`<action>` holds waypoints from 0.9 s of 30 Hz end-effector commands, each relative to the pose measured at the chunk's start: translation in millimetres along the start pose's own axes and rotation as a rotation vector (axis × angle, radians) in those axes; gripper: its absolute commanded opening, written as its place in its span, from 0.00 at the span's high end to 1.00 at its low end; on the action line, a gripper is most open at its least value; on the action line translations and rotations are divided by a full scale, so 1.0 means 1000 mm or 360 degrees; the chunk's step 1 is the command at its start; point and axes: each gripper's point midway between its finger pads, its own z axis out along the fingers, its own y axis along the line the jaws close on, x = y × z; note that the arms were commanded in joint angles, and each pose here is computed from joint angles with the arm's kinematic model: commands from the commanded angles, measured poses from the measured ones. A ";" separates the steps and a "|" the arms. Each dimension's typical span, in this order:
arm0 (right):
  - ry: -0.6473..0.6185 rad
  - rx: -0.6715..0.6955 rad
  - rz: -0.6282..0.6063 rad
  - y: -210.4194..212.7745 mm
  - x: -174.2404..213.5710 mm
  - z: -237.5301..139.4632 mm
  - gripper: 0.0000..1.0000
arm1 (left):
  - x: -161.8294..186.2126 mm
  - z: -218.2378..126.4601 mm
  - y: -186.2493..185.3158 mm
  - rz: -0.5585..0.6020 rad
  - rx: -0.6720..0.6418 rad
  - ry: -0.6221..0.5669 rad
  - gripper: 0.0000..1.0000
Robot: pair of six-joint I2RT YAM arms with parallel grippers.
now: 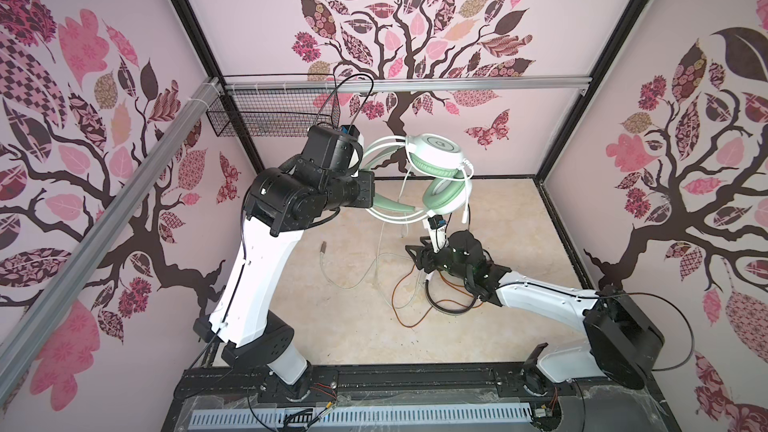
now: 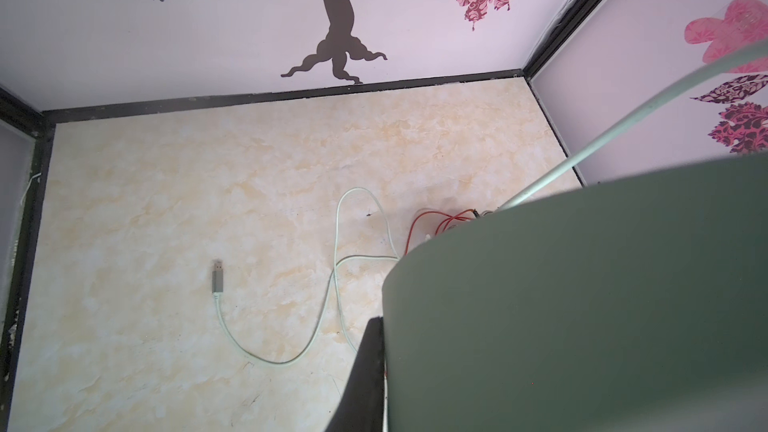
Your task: Wrap the headphones
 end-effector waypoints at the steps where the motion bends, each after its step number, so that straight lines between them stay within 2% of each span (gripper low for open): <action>1: -0.0180 0.0108 0.0110 -0.007 -0.030 0.015 0.36 | -0.027 -0.018 -0.006 -0.0050 0.0075 -0.0181 1.00; 5: -0.0144 -0.0005 0.0160 0.006 -0.032 0.041 0.36 | -0.027 -0.019 -0.004 -0.0054 0.0078 -0.0180 1.00; 8: -0.0154 -0.0014 0.0198 0.006 -0.032 0.054 0.42 | -0.027 -0.020 -0.002 -0.0060 0.0076 -0.0177 1.00; 9: -0.0159 0.0001 0.0206 0.004 -0.031 0.056 0.46 | -0.027 -0.021 0.000 -0.0065 0.0073 -0.0181 1.00; 13: -0.0171 0.0067 0.0218 -0.005 -0.026 0.059 0.74 | -0.027 -0.022 0.004 -0.0071 0.0068 -0.0180 1.00; 20: -0.0116 0.0061 0.0248 -0.007 -0.004 0.043 0.99 | -0.028 -0.021 0.016 -0.0137 0.0059 -0.0180 1.00; 23: 0.0018 -0.0006 0.0207 0.005 0.017 0.034 1.00 | -0.027 -0.016 0.023 -0.0182 0.0065 -0.0166 1.00; 27: 0.0164 0.0038 0.0063 0.024 0.047 0.007 1.00 | -0.021 -0.009 0.034 -0.0203 0.0014 -0.0132 1.00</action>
